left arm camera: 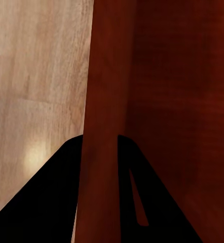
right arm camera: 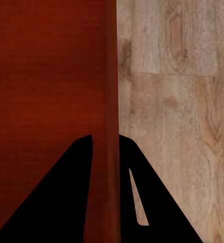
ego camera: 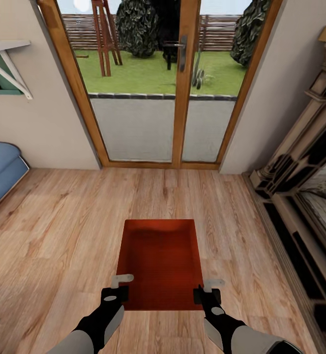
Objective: Move the two storage containers from the living room to the garage. In the garage, place one container on the floor and stack the other container on top of it (either order is fine).
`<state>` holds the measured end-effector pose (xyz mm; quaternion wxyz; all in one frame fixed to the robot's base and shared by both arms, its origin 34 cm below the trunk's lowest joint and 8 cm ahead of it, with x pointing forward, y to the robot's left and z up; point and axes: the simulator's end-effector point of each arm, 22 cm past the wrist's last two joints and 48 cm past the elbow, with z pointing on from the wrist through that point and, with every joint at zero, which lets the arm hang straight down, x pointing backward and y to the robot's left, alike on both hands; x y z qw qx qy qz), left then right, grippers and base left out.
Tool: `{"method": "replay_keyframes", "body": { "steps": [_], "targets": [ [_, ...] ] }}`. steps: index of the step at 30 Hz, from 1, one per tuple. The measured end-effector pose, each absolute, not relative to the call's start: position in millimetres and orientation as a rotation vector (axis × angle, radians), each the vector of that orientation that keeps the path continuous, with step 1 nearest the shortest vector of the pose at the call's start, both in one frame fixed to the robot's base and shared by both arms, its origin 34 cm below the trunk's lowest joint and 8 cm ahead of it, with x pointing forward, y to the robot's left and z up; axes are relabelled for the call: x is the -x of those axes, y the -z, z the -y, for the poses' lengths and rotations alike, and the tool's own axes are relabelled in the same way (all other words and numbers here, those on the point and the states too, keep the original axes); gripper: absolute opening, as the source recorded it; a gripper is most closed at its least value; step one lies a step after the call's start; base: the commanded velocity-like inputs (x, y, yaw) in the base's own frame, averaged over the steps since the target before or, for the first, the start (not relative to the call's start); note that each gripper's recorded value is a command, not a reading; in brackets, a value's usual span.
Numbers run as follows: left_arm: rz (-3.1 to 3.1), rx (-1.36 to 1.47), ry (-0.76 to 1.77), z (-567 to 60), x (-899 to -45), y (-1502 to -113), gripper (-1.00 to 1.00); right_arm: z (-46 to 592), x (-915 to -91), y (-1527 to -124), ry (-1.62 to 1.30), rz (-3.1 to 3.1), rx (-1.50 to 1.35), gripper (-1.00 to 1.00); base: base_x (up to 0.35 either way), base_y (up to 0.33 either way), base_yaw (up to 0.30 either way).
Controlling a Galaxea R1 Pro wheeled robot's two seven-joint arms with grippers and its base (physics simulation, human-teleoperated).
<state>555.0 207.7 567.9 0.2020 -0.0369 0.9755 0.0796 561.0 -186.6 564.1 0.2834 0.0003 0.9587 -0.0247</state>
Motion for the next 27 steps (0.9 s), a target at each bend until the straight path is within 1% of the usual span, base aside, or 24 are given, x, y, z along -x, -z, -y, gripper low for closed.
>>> {"method": "replay_keyframes", "body": {
  "steps": [27],
  "targets": [
    [-2.680,0.108,-0.217,-207.7,-570.6,-586.6,-1.00,186.6,-576.9,-583.2,0.065,-2.522,-0.002,-1.00,0.000,0.000,0.000]
  ]
}}
